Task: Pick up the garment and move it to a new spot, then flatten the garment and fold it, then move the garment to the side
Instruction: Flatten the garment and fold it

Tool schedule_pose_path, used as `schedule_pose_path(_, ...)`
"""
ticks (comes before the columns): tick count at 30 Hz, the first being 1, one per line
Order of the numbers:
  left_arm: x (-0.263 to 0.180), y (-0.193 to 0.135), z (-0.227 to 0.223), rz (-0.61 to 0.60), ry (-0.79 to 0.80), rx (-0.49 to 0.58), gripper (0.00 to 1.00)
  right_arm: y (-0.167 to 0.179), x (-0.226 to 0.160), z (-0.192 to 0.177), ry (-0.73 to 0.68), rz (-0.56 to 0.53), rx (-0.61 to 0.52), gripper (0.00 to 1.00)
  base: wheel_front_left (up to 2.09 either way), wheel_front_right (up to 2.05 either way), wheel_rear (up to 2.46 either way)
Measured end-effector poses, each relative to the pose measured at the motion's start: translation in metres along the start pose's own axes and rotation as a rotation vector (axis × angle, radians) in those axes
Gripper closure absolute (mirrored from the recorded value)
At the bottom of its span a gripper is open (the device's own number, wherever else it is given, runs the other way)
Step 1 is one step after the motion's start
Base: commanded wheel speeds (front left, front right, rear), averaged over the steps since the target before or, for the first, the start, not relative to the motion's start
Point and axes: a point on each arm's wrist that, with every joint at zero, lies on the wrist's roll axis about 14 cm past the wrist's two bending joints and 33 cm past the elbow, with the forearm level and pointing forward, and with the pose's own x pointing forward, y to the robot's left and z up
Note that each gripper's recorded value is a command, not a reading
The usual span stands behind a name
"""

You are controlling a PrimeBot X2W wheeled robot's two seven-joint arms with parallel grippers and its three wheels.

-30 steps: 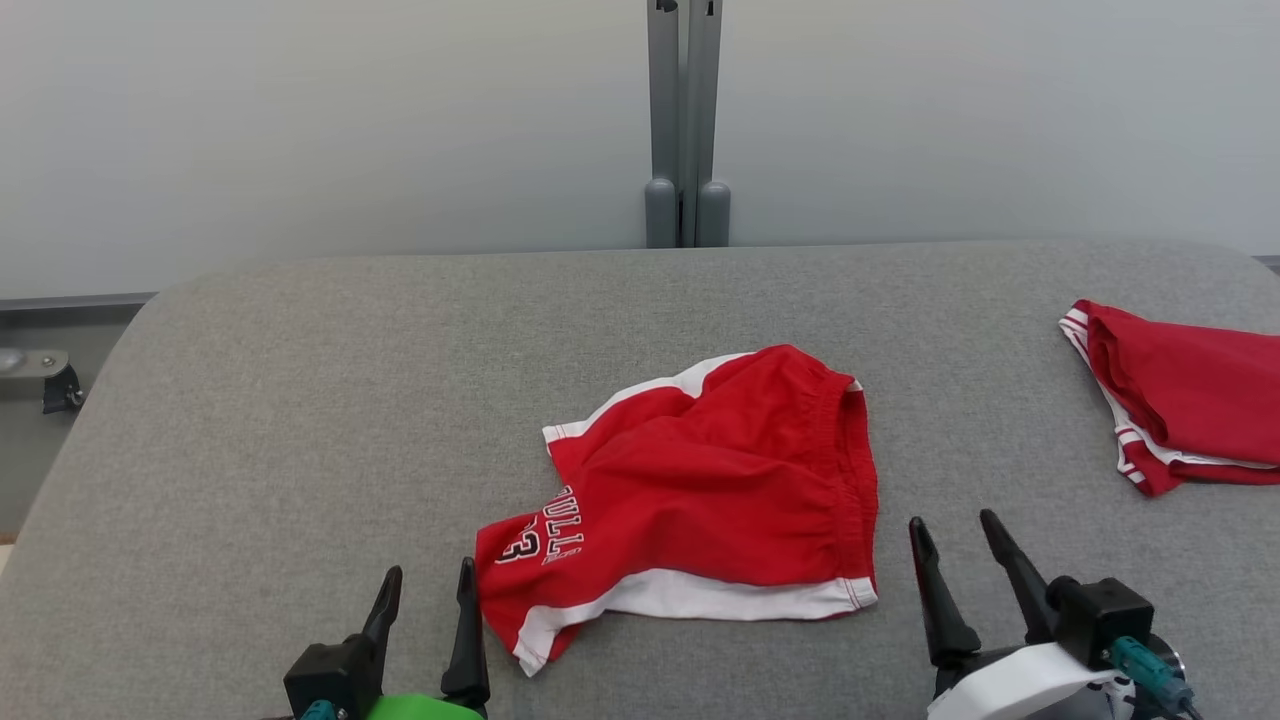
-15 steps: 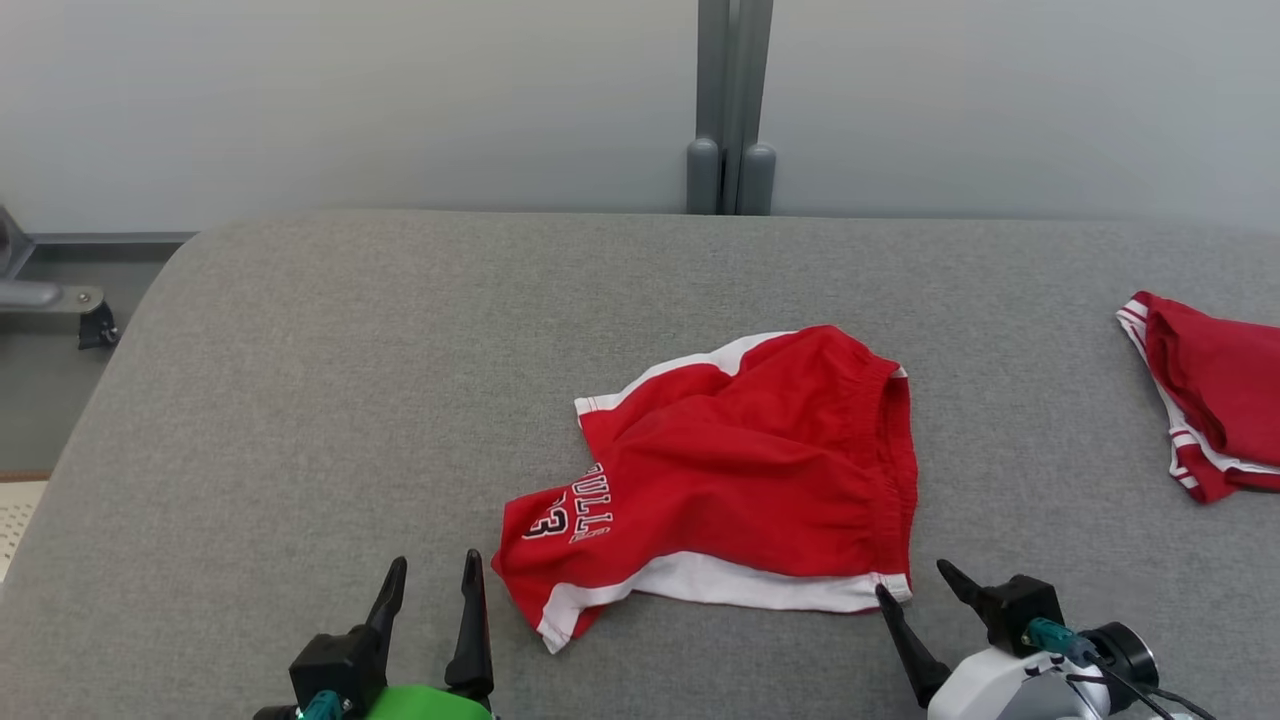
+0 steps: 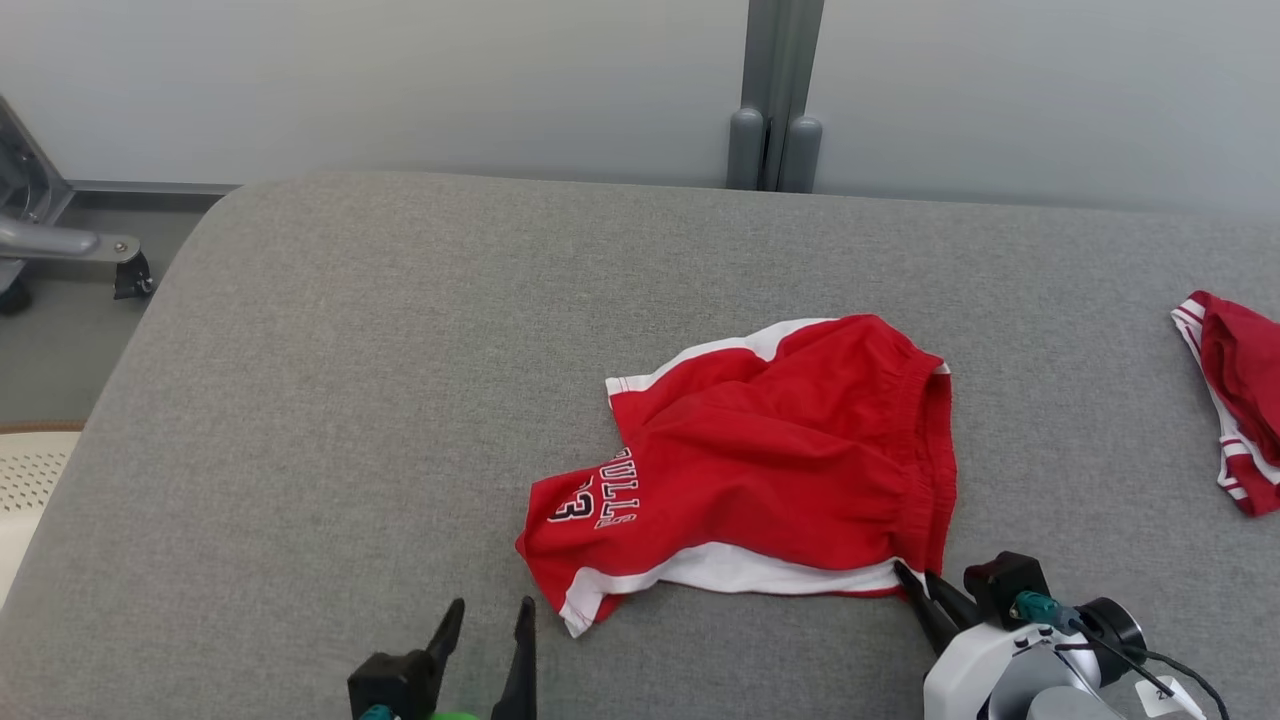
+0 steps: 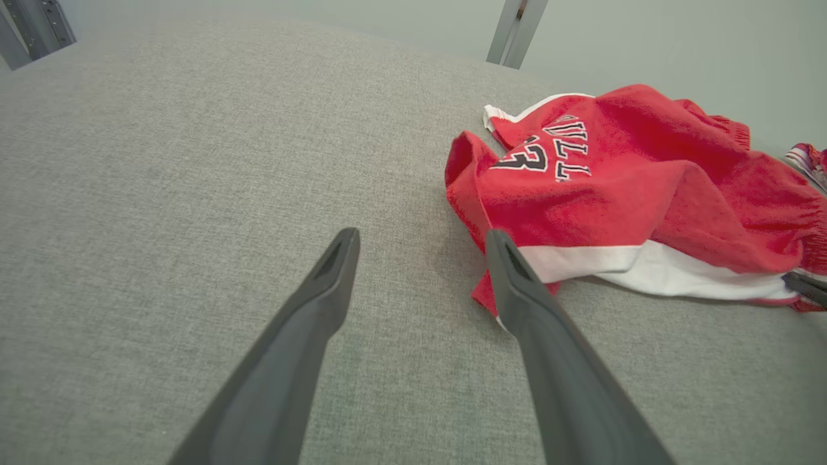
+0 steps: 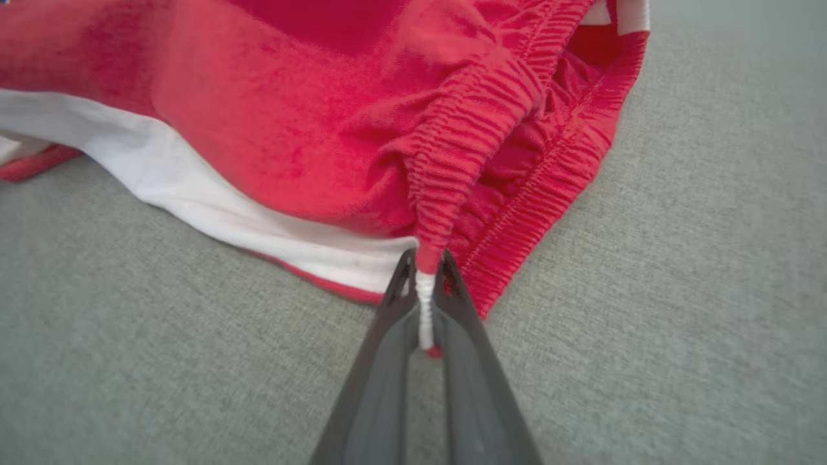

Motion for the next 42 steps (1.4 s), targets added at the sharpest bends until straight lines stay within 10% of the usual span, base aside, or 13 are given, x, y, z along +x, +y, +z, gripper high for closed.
schedule_pose_path(17,0.019,-0.045,-0.047,-0.146,0.209,-0.084,0.0,-0.022,0.002,0.007,-0.033,-0.056,0.028,1.0,0.0,0.0,0.0)
schedule_pose_path(20,0.022,-0.047,-0.052,-0.15,0.223,-0.091,0.76,-0.025,0.002,0.006,-0.034,-0.065,0.037,1.0,0.0,0.0,0.0)
schedule_pose_path(22,0.025,-0.048,-0.053,-0.153,0.225,-0.094,1.0,-0.028,0.001,0.008,-0.042,-0.073,0.041,1.0,0.0,0.0,0.0)
schedule_pose_path(42,0.015,-0.088,0.145,-0.391,-0.347,-0.173,1.0,-0.04,-0.075,0.196,-0.681,-0.088,0.12,1.0,0.0,0.0,0.0)
